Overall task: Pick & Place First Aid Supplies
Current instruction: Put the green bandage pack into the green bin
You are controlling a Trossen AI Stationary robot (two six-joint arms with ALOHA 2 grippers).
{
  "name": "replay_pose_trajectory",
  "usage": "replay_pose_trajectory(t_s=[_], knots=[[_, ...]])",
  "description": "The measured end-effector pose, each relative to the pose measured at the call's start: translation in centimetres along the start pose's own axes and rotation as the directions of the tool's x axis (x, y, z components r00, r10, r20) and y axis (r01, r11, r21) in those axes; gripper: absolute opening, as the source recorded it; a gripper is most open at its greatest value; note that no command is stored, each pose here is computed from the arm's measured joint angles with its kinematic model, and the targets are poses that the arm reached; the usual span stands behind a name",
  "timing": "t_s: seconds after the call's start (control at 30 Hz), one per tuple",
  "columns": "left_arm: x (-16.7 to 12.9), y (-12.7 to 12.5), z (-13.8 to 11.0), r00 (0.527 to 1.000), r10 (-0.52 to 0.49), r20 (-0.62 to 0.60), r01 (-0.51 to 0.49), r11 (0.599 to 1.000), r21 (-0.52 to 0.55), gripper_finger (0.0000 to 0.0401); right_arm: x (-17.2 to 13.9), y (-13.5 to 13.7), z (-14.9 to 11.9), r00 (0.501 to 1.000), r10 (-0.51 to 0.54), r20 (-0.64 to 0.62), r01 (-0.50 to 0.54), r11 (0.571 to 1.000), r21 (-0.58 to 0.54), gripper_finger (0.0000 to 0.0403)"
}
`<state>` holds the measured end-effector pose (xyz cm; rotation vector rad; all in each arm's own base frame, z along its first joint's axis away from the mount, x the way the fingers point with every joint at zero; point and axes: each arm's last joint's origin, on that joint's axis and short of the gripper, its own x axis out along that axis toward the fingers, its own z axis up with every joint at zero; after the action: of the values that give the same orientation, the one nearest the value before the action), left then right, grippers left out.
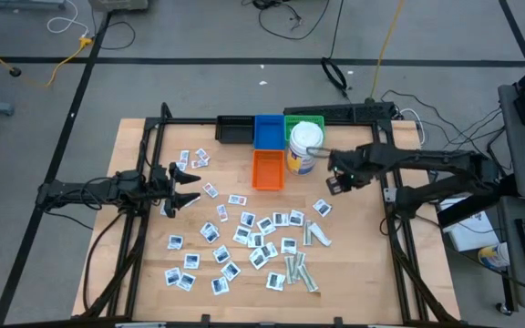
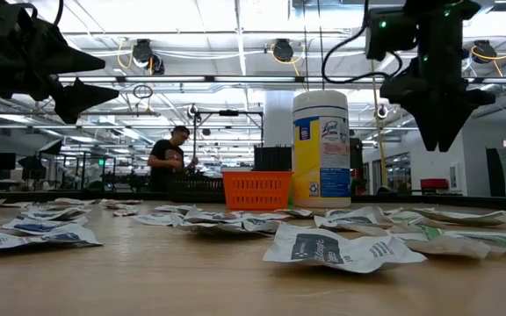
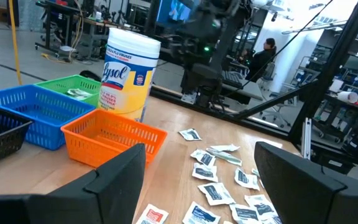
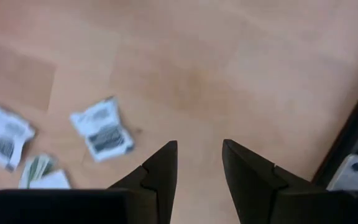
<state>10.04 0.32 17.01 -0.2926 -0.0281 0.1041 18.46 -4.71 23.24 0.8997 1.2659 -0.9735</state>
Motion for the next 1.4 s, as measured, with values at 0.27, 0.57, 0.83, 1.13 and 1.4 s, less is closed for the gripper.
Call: replay_pose_trajectory(t_s=[0.27, 0.57, 0.83, 1.13, 1.4], knots=[[0.0, 0.0, 0.0, 1.000, 0.000, 0.000, 0.000, 1.000, 0.000, 0.0306, -0.2, 2.2, -3.9, 1.000, 0.018, -0.007, -0.018, 0.998, -0.062, 0.0121], [0.0, 0.0, 0.0, 1.000, 0.000, 0.000, 0.000, 1.000, 0.000, 0.0306, 0.8, 4.8, -7.2, 0.996, 0.056, -0.062, -0.063, 0.991, -0.120, 0.0121], [0.0, 0.0, 0.0, 1.000, 0.000, 0.000, 0.000, 1.000, 0.000, 0.0306, 1.4, 7.7, -9.0, 0.993, 0.075, -0.093, -0.091, 0.980, -0.180, 0.0121], [0.0, 0.0, 0.0, 1.000, 0.000, -0.001, 0.000, 1.000, 0.000, 0.0306, 1.0, 11.0, -10.5, 0.992, 0.080, -0.093, -0.103, 0.954, -0.281, 0.0121], [0.0, 0.0, 0.0, 1.000, 0.000, 0.000, 0.000, 1.000, 0.000, 0.0306, 2.2, 12.2, -11.5, 0.982, 0.178, -0.062, -0.188, 0.906, -0.379, 0.0121]])
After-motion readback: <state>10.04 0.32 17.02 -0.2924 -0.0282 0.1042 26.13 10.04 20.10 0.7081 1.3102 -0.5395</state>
